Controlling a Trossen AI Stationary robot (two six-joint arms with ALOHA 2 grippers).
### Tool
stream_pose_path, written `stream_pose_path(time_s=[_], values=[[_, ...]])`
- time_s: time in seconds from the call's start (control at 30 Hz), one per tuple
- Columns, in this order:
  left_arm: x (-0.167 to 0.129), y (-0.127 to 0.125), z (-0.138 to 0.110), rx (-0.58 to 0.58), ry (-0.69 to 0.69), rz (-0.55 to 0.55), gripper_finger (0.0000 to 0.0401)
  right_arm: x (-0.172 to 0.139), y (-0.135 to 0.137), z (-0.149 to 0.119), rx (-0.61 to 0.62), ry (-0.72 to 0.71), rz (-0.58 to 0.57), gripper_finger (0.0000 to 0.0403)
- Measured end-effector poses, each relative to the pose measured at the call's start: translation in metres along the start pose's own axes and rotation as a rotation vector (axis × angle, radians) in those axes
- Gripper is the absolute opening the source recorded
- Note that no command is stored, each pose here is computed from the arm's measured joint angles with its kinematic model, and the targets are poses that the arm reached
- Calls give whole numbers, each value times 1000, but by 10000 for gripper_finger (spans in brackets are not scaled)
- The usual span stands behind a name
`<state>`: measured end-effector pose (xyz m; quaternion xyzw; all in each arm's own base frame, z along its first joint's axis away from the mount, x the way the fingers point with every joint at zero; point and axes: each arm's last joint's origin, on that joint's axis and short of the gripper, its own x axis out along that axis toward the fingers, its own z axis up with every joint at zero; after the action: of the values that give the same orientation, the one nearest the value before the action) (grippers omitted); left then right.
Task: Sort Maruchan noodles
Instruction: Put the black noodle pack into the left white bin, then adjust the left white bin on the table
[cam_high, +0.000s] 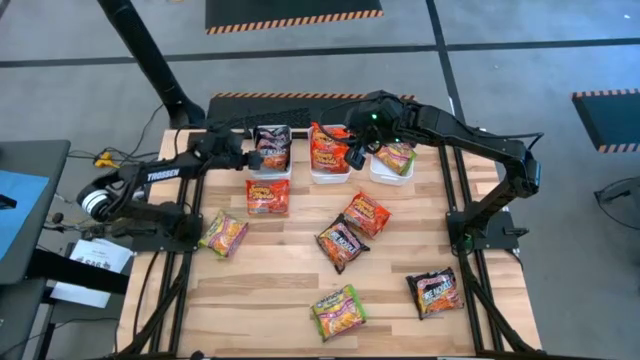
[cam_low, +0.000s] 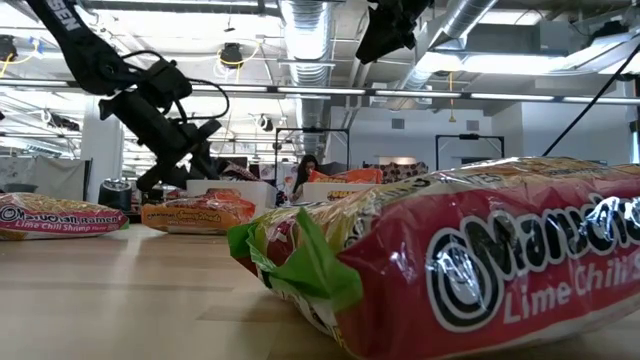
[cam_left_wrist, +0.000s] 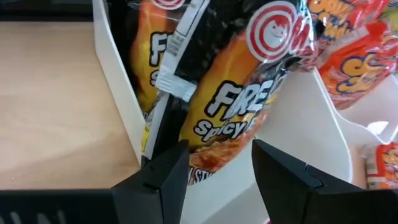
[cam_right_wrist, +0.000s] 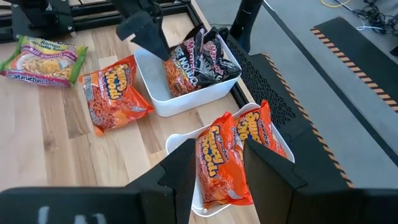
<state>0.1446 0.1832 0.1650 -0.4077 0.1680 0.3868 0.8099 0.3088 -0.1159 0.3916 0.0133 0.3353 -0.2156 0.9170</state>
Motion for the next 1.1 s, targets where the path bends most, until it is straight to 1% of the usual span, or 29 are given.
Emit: stream_pose_path(time_s=[0.13,0.23,0.5,0.6,0.77,0.97,1.03,1.1], values=[[6,1,0,2,-5,-12,167,0,0,0,3,0,0,157],[10,2,0,-13,19,-35,167,0,0,0,5,0,0,157],[10,-2,-4,-69,131,-175,167,0,0,0,7,0,0,157],[6,-8,3,-58,106,-207,167,0,0,0,7,0,0,157],[-1,-16,18,-22,60,-185,167,0,1,0,4,0,3,157],[-8,-23,28,18,99,-151,167,-1,5,0,-3,2,11,157],[-9,-26,30,28,111,-160,167,-1,5,0,-4,2,12,157],[-9,-32,30,41,128,-198,167,-1,5,0,-4,3,12,157]])
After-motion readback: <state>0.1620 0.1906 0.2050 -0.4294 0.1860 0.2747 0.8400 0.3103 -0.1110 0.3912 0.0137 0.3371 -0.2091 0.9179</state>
